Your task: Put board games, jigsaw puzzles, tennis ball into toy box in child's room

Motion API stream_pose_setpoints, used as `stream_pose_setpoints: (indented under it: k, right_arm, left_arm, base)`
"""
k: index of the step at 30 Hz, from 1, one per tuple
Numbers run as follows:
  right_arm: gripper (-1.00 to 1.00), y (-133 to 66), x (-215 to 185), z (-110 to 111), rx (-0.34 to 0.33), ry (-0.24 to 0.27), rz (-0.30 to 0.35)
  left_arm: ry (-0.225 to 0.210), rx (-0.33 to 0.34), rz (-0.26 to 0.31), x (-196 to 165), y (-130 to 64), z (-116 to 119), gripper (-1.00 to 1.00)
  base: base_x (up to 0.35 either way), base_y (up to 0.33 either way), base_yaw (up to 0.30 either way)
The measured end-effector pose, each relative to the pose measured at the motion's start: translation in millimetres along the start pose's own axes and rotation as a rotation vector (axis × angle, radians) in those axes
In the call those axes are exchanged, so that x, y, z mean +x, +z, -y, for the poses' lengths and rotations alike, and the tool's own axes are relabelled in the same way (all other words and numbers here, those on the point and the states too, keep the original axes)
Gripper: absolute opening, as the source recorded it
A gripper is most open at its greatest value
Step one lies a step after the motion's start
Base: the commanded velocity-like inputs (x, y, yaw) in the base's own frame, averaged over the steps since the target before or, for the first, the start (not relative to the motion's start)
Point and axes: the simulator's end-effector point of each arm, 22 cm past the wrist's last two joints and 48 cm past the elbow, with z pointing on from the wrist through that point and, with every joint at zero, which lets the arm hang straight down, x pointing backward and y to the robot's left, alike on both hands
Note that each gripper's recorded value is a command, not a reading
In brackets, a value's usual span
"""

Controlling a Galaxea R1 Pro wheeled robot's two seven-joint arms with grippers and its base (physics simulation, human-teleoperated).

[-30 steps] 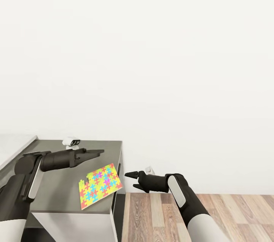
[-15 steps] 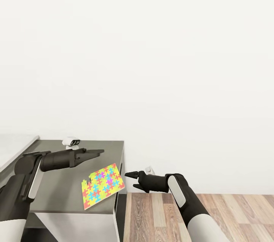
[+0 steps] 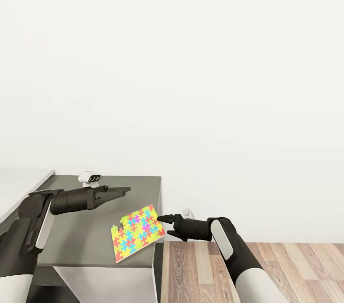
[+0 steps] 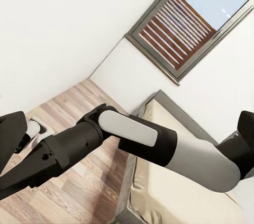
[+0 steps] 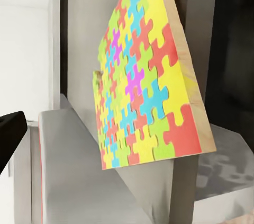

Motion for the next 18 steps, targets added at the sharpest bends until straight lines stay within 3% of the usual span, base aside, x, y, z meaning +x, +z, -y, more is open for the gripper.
stream_pose_setpoints:
  k: [18]
  right_arm:
    - [1.0, 0.0, 0.0, 0.0, 0.0, 0.0, 0.0]
  left_arm:
    - [0.002, 0.0, 0.0, 0.0, 0.0, 0.1, 1.0]
  base:
    - [-0.003, 0.004, 0.0]
